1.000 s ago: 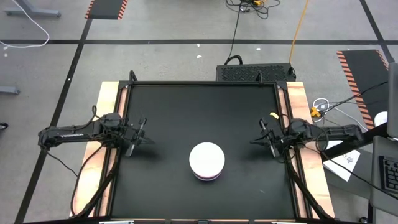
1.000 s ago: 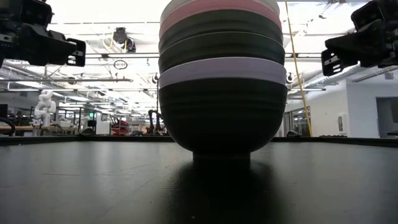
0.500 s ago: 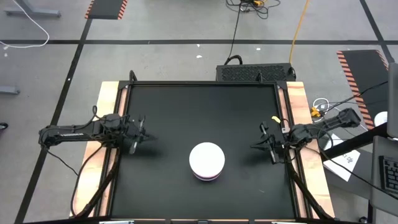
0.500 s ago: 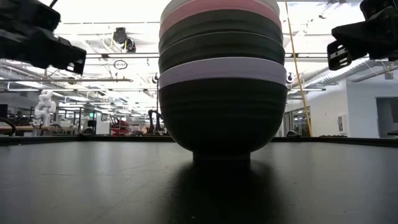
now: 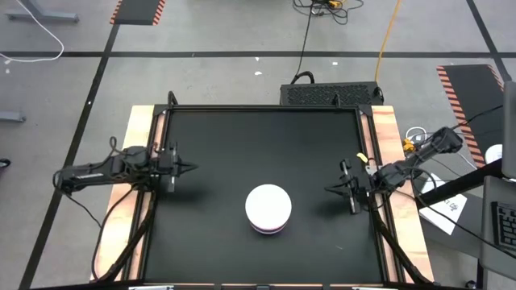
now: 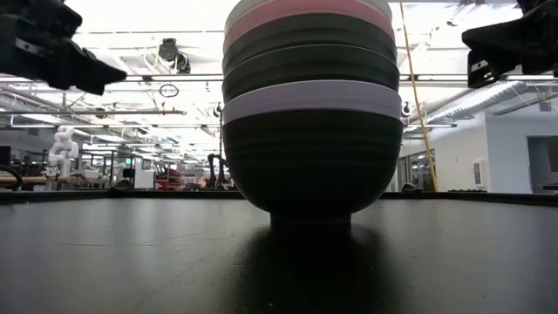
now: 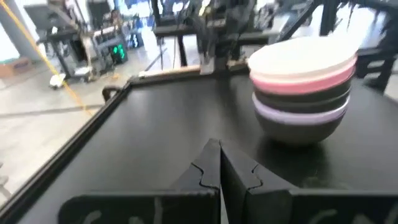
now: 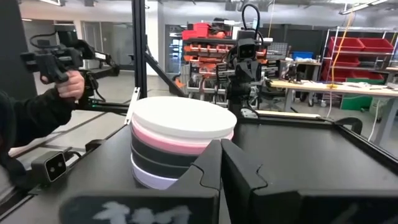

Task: Nest bowls inside each other
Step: Return to Home Position

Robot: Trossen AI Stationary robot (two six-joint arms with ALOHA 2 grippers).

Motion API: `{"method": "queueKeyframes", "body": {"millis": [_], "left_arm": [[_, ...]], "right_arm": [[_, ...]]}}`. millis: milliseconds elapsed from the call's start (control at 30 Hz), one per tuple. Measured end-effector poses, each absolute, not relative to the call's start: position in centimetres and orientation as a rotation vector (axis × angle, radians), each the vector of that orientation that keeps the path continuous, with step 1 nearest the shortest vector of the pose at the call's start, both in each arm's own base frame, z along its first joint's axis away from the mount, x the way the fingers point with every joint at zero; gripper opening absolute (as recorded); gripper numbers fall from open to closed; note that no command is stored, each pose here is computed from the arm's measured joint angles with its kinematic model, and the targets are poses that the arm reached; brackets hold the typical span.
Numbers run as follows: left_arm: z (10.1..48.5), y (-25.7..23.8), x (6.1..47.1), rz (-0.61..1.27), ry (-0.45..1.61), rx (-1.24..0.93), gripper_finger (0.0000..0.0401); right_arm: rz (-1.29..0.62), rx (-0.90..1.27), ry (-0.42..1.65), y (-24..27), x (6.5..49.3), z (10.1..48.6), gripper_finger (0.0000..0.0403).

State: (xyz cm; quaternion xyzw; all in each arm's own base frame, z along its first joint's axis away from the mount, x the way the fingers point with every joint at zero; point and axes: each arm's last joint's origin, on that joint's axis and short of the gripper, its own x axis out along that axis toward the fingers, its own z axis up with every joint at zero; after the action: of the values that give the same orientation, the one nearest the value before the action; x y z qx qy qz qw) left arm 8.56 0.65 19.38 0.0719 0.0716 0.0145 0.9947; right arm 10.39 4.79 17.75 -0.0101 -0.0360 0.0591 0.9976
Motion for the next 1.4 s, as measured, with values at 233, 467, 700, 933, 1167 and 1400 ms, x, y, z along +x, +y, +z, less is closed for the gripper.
{"method": "queueKeyframes", "body": {"millis": [233, 467, 700, 933, 1167, 1400], "left_arm": [[19.2, 0.2, 8.3, -0.035, 0.124, 0.157, 0.0000], [19.3, -0.2, 8.3, -0.045, 0.112, 0.170, 0.0000], [19.4, -0.4, 8.3, -0.056, 0.109, 0.186, 0.0000], [19.4, -0.4, 8.3, -0.056, 0.109, 0.192, 0.0000], [19.4, -0.4, 8.3, -0.057, 0.108, 0.200, 0.0000], [19.4, -0.4, 8.3, -0.057, 0.109, 0.198, 0.0000]], "right_arm": [[0.154, -0.015, -0.132, 5.4, 10.0, 18.4, 0.0000], [0.098, -0.056, -0.171, 6.0, 9.4, 18.9, 0.0000], [0.063, -0.076, -0.165, 6.6, 8.5, 19.0, 0.0000], [-0.034, -0.093, -0.190, 6.3, 7.5, 19.7, 0.0000], [-0.093, -0.100, -0.207, 5.3, 7.3, 19.9, 0.0000], [-0.111, -0.086, -0.208, 4.4, 7.3, 19.6, 0.0000]]}}
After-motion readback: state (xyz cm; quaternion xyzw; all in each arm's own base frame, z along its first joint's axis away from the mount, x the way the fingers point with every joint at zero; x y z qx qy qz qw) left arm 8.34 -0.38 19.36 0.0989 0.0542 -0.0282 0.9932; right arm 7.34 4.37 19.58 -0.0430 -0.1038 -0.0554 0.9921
